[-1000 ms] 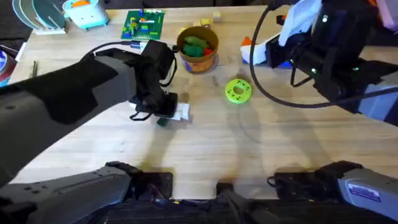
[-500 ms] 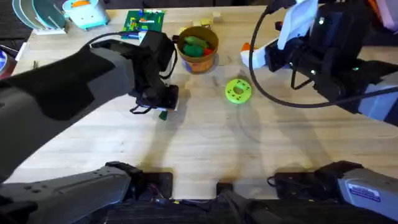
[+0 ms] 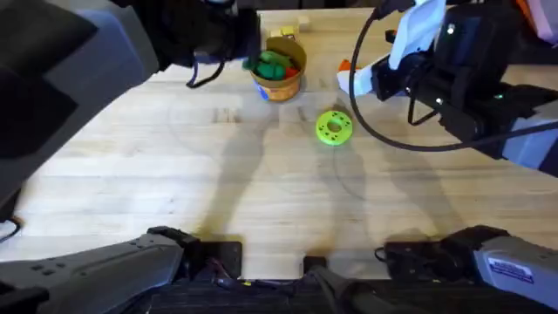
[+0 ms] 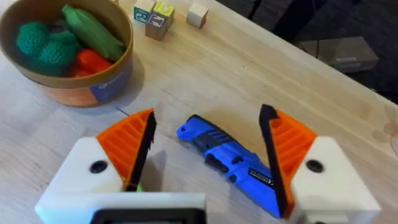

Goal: Pick up the gripper from the table and insert it into the empty holder that is missing its gripper. Then pick up a screw, insert it into the mounting hole, and use the screwdriver to tighten it. Finally, clean up the table by picking up the vegetable and placing it into the bucket.

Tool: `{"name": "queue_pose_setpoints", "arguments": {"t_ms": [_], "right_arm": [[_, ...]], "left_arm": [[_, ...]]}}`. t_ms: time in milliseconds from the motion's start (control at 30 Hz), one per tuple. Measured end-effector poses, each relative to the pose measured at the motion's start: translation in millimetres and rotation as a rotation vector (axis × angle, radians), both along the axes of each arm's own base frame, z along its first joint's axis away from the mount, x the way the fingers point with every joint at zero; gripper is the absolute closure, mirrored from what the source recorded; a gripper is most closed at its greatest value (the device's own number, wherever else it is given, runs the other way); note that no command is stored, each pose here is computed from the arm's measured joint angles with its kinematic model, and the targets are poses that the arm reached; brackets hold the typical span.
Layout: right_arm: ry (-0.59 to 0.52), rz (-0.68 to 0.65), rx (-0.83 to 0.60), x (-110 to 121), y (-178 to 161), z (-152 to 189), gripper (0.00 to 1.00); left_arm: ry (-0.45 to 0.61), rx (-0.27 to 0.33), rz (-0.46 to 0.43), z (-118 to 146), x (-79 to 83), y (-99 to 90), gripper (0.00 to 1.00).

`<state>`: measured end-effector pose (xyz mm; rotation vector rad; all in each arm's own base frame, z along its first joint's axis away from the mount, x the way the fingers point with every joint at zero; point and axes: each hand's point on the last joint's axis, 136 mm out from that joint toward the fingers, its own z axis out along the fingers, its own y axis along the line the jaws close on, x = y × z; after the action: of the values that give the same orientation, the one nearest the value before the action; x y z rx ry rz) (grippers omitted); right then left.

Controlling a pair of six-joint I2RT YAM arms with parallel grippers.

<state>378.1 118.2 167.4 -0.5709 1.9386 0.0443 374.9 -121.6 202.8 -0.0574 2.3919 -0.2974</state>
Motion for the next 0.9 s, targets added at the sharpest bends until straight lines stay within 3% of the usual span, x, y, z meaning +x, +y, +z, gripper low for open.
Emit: {"name": "queue_pose_setpoints", "arguments": {"t_ms": [133,167,233,333,500,767,800,833,900], "right_arm": [[0.0,0.0,0.0,0,0,0,0.008],[0.0,0.0,0.0,0,0,0,0.009],[0.0,0.0,0.0,0,0,0,0.009],[0.0,0.0,0.0,0,0,0,0.01],[0.0,0.0,0.0,0,0,0,0.007],[0.001,0.0,0.0,0,0,0,0.007],[0.0,0.0,0.0,0,0,0,0.007],[0.001,0.0,0.0,0,0,0,0.007],[0.001,0.0,0.0,0,0,0,0.01]], "left_arm": [[-0.111,-0.216,0.119,29,27.0,-17.9,0.983],[-0.121,-0.322,0.153,30,38.4,-38.2,0.983],[-0.098,-0.358,0.16,18,44.6,-52.3,0.983],[-0.034,-0.38,0.175,-9,50.4,-66.4,0.984],[0.056,-0.377,0.25,-50,57.6,-64.9,0.984],[0.049,-0.378,0.289,-56,63.7,-61.0,0.984],[0.049,-0.376,0.291,-56,63.6,-60.6,0.959],[0.049,-0.376,0.294,-56,63.7,-60.1,0.848],[0.048,-0.378,0.297,-56,63.8,-60.1,0.535]]}}
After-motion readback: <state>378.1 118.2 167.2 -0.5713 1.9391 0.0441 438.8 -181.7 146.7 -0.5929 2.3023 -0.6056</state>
